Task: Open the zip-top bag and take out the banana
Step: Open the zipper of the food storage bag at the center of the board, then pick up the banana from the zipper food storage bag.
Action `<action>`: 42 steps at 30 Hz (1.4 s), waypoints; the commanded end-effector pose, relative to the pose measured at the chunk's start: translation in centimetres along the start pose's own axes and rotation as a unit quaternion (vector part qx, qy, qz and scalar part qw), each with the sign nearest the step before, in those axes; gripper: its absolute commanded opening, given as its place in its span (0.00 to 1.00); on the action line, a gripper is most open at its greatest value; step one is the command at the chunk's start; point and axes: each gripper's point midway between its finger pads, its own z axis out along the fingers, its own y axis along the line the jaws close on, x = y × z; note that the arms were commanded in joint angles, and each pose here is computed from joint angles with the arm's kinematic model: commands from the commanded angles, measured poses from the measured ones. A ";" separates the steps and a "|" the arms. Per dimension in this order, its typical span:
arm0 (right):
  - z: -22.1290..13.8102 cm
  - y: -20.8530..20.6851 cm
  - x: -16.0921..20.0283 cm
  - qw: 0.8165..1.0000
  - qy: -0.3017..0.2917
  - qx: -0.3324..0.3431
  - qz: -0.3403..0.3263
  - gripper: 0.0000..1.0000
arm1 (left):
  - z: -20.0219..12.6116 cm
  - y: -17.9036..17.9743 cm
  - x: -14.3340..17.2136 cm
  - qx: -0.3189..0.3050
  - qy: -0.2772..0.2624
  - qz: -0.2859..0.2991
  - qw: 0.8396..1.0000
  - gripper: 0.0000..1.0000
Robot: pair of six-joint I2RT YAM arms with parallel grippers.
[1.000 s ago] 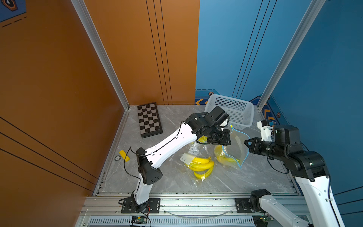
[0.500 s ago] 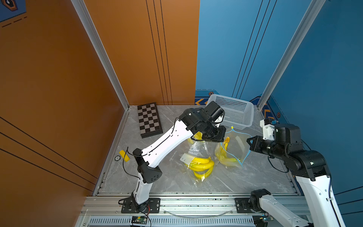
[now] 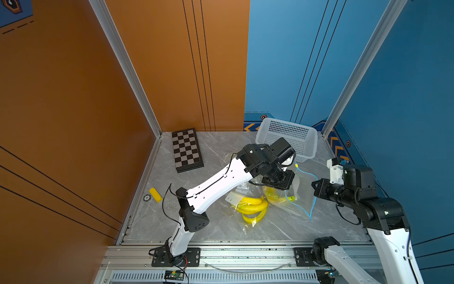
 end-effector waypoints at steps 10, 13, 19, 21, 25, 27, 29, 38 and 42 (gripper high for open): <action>-7.4 6.7 -2.0 0.991 -0.003 -0.132 0.018 0.21 | -2.1 -0.6 -0.5 0.013 -0.017 -0.005 1.000 0.05; -7.2 9.8 -1.6 0.974 0.033 -0.214 0.069 0.11 | -2.1 -0.6 -0.5 0.012 -0.018 -0.004 1.000 0.05; -4.5 11.7 1.8 0.965 0.070 -0.244 0.072 0.07 | -2.5 -0.6 -0.6 0.011 -0.024 -0.005 1.000 0.05; -3.4 11.4 3.1 0.970 0.081 -0.221 0.054 0.07 | -2.6 -0.7 -0.5 0.012 -0.024 -0.006 1.000 0.05; -0.8 9.1 4.5 0.987 0.083 -0.137 0.021 0.06 | -2.8 -0.9 -0.6 0.016 -0.026 -0.007 1.000 0.05; 0.4 6.8 4.7 0.994 0.079 -0.069 0.000 0.06 | -2.9 -1.2 -0.5 0.020 -0.025 -0.007 0.999 0.05; 1.0 5.2 4.7 0.997 0.073 -0.023 -0.016 0.06 | -2.7 -1.4 -0.3 0.022 -0.022 -0.005 0.999 0.05; 2.9 5.9 6.3 0.987 0.050 -0.052 -0.144 0.10 | -2.8 -1.5 -0.6 0.033 -0.019 -0.020 0.999 0.05; 2.2 6.5 7.3 0.965 0.024 -0.093 -0.245 0.10 | -2.8 -1.4 -1.2 0.041 -0.020 -0.030 0.999 0.05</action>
